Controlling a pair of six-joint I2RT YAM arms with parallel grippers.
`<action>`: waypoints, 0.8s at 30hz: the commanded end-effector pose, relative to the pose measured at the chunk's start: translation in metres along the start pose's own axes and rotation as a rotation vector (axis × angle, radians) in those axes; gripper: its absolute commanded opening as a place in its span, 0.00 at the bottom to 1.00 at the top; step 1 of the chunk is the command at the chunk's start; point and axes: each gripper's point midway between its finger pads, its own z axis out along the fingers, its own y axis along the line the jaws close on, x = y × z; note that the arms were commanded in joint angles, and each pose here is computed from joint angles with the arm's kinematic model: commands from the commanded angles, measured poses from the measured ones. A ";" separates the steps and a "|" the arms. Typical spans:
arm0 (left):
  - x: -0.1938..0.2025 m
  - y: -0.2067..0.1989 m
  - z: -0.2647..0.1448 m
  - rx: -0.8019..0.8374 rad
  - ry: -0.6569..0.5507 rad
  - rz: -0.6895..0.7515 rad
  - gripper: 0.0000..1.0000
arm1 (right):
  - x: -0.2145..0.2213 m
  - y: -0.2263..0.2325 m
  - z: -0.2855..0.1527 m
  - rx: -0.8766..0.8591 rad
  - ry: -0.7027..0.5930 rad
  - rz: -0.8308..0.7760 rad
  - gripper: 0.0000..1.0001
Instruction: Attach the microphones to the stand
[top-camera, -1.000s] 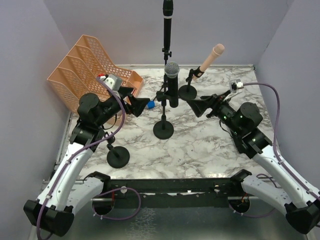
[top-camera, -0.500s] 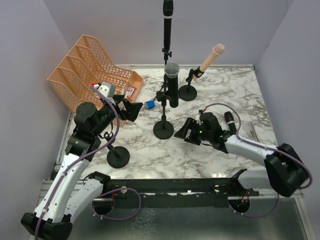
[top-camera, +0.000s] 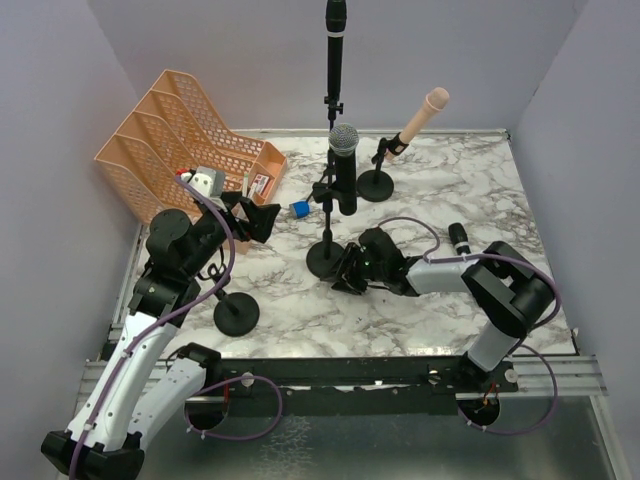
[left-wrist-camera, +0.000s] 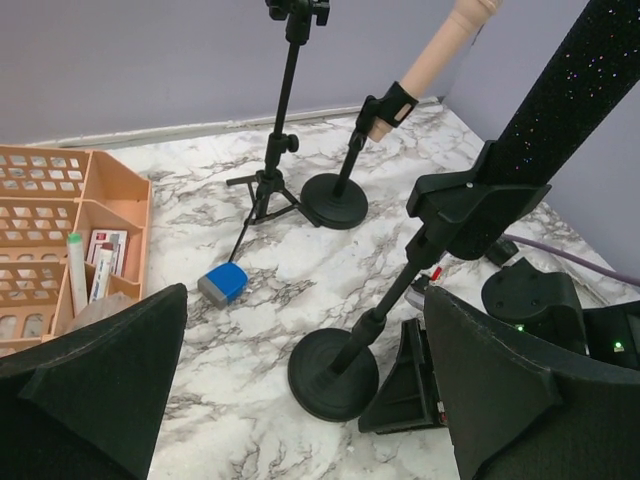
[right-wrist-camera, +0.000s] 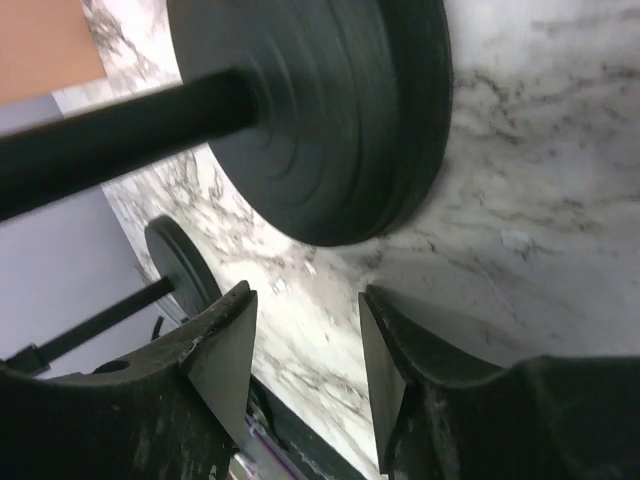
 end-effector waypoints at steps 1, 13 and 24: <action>0.001 0.006 -0.005 -0.041 0.008 -0.006 0.99 | -0.022 0.004 0.014 0.022 -0.100 0.034 0.49; 0.017 0.024 -0.017 -0.159 0.112 -0.025 0.99 | -0.095 0.014 0.032 0.002 -0.253 0.056 0.48; 0.047 0.047 -0.046 -0.325 0.259 -0.047 0.99 | -0.127 0.027 0.061 -0.013 -0.251 -0.016 0.49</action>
